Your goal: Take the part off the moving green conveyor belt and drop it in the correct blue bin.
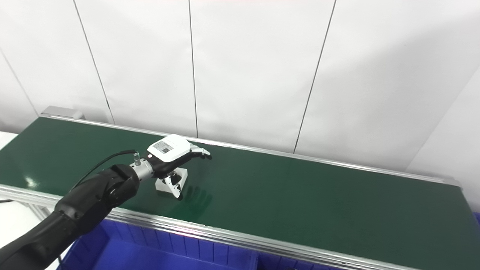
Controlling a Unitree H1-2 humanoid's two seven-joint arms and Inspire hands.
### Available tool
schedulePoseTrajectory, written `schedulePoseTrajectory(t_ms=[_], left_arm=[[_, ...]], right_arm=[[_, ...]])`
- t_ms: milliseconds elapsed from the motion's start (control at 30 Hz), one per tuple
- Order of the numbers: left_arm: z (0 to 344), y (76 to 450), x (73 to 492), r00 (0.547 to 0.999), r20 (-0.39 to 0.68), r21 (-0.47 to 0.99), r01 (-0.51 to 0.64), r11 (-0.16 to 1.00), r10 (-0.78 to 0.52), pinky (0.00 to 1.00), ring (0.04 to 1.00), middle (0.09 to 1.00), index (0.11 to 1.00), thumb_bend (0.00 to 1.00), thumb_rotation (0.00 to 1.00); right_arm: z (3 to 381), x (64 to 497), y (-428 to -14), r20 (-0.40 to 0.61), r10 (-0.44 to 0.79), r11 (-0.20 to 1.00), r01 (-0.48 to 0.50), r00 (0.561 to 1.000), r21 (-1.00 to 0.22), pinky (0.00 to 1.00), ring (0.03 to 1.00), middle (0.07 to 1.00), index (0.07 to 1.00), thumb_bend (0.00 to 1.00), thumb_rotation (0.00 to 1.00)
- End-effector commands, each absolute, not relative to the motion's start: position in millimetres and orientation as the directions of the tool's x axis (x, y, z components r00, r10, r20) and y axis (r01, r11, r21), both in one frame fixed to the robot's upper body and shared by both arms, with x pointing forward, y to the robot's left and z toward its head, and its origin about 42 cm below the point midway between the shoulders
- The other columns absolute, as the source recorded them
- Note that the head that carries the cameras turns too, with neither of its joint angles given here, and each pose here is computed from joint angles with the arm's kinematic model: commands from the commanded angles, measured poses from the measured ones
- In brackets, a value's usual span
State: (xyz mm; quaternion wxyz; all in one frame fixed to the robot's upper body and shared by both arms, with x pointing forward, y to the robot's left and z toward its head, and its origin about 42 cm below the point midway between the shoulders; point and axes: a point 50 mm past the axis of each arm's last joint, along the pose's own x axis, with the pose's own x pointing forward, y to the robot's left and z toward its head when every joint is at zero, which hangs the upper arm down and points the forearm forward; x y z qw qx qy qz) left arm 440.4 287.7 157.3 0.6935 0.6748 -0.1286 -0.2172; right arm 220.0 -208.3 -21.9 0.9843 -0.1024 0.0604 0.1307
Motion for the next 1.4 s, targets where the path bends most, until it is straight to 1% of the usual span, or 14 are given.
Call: schedulePoseTrajectory(t_ms=[0,33,133,200,300,333,467,600,700,867,1000,1200,1300,1367], left_arm=[[183,279,457,0.879,-0.047,0.999,0.047,-0.011,-0.474,0.64,0.727,0.772,0.794,1.00,0.03],[182,276,458,0.883,-0.051,0.999,0.043,-0.027,-0.466,0.64,0.723,0.773,0.796,1.00,0.04],[178,269,460,0.896,-0.070,0.997,0.046,-0.065,-0.438,0.67,0.743,0.799,0.814,1.00,0.08],[175,265,463,0.900,-0.076,0.996,0.048,-0.077,-0.429,0.69,0.754,0.809,0.829,1.00,0.09],[171,261,466,0.899,-0.077,0.995,0.043,-0.088,-0.432,0.69,0.754,0.807,0.836,1.00,0.10],[169,259,467,0.898,-0.081,0.995,0.045,-0.093,-0.433,0.71,0.766,0.815,0.847,1.00,0.10],[164,248,470,0.905,-0.092,0.993,0.050,-0.110,-0.416,0.74,0.790,0.831,0.858,1.00,0.09],[159,232,473,0.909,-0.094,0.992,0.049,-0.120,-0.405,0.74,0.795,0.831,0.857,1.00,0.08],[157,228,476,0.912,-0.095,0.991,0.047,-0.128,-0.400,0.74,0.797,0.828,0.853,1.00,0.05],[157,229,480,0.914,-0.104,0.985,0.041,-0.165,-0.392,0.73,0.792,0.823,0.838,1.00,0.07],[159,234,484,0.914,-0.121,0.981,0.049,-0.190,-0.388,0.73,0.791,0.823,0.833,1.00,0.05],[159,242,484,0.910,-0.148,0.976,0.071,-0.206,-0.388,0.72,0.786,0.816,0.820,1.00,0.06],[156,244,484,0.908,-0.187,0.964,0.095,-0.250,-0.375,0.73,0.796,0.822,0.830,1.00,0.07],[155,245,484,0.906,-0.202,0.956,0.099,-0.278,-0.373,0.72,0.782,0.811,0.826,1.00,0.06]], right_arm=[[-13,224,-205,-0.079,0.258,0.948,-0.268,0.963,-0.172,0.88,0.887,0.867,0.866,0.87,0.99],[-13,223,-205,-0.079,0.258,0.948,-0.268,0.963,-0.170,0.88,0.887,0.866,0.864,0.87,0.99],[-13,224,-205,-0.078,0.259,0.946,-0.269,0.963,-0.182,0.87,0.884,0.865,0.866,0.86,0.99],[-13,224,-205,-0.077,0.259,0.945,-0.270,0.963,-0.184,0.87,0.883,0.866,0.866,0.86,0.99],[-14,224,-204,-0.080,0.260,0.946,-0.270,0.962,-0.181,0.87,0.883,0.867,0.868,0.86,0.99],[-14,224,-204,-0.081,0.260,0.946,-0.270,0.962,-0.178,0.87,0.885,0.867,0.866,0.88,0.99],[-14,224,-204,-0.081,0.258,0.946,-0.269,0.963,-0.180,0.87,0.886,0.867,0.866,0.88,0.99],[-14,223,-201,-0.077,0.260,0.947,-0.270,0.962,-0.174,0.87,0.889,0.870,0.868,0.89,0.99],[-13,223,-200,-0.075,0.262,0.944,-0.271,0.962,-0.186,0.86,0.883,0.869,0.870,0.88,1.00],[-13,222,-199,-0.071,0.260,0.944,-0.269,0.963,-0.193,0.86,0.886,0.868,0.869,0.88,1.00],[-12,221,-198,-0.068,0.256,0.945,-0.264,0.964,-0.195,0.84,0.872,0.862,0.865,0.87,1.00],[-11,220,-197,-0.062,0.261,0.943,-0.268,0.963,-0.197,0.84,0.876,0.866,0.870,0.87,1.00],[-11,220,-198,-0.063,0.263,0.943,-0.270,0.963,-0.193,0.85,0.882,0.871,0.874,0.88,1.00],[-11,220,-198,-0.063,0.262,0.944,-0.270,0.963,-0.190,0.85,0.883,0.868,0.871,0.87,1.00]])
